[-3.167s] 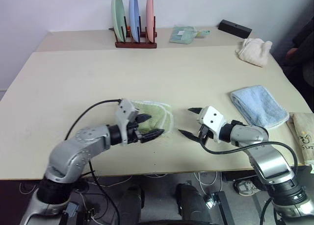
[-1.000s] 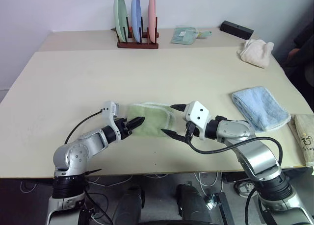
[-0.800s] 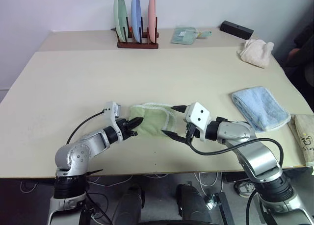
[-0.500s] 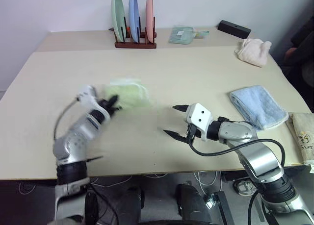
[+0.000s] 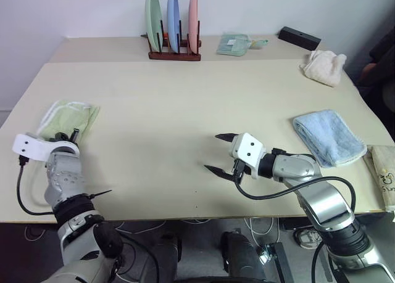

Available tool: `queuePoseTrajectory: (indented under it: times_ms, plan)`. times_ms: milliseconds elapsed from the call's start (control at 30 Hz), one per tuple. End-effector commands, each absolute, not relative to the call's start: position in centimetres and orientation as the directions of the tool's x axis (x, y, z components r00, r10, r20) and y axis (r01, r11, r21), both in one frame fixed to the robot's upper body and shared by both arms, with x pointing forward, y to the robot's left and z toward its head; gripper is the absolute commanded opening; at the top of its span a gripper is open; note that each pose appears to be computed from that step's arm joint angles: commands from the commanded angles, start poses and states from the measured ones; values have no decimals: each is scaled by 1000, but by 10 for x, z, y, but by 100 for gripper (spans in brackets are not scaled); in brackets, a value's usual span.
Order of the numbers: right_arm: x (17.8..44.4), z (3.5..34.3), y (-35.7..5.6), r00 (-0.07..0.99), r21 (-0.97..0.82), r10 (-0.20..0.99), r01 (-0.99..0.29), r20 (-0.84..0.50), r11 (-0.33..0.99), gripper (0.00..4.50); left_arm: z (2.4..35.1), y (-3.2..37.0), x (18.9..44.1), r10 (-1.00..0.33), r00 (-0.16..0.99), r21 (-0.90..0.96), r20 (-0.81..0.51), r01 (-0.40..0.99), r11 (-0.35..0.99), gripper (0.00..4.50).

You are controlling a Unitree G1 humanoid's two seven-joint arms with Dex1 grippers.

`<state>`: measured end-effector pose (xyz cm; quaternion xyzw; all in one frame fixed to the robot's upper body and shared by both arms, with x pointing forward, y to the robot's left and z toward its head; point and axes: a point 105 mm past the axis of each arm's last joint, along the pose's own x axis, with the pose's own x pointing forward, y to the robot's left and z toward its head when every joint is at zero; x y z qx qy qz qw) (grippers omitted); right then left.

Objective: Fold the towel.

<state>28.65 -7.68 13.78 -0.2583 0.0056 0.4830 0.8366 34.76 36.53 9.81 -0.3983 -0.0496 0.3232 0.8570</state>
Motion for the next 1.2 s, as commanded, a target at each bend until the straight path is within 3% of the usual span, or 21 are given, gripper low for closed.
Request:
queuePoseTrajectory:
  times_ms: [33,233,333,400,467,600,733,800,967,1200]
  plan:
    - [286,143,-77,537,-452,809,-799,-238,397,450,119,366,344,608,789,-734,-94,-467,493,153]
    - [287,142,-80,536,-453,809,-799,-242,395,450,120,377,326,649,754,-699,-100,-517,494,444]
    - [288,142,-83,538,-454,806,-799,-247,394,450,139,395,307,699,714,-631,-22,-552,544,444]
    - [288,141,-87,541,-455,802,-798,-253,395,450,165,398,302,681,727,-528,89,-545,651,444]
    - [289,139,-90,547,-450,796,-798,-259,401,450,191,383,311,570,797,-371,199,-477,797,444]
    - [294,135,-105,594,-433,759,-777,-266,457,450,209,307,336,153,952,-28,264,-151,988,444]
    - [301,131,-131,670,-419,694,-728,-264,543,450,186,223,340,-260,955,172,141,235,957,444]
    - [304,130,-147,706,-413,657,-698,-265,584,450,166,195,337,-393,918,250,58,368,896,444]
    - [308,132,-181,770,-393,586,-635,-253,665,450,144,168,335,-497,868,247,-1,482,841,444]
    - [302,129,-200,793,-400,547,-608,-268,685,450,129,156,336,-528,849,236,-30,519,822,444]
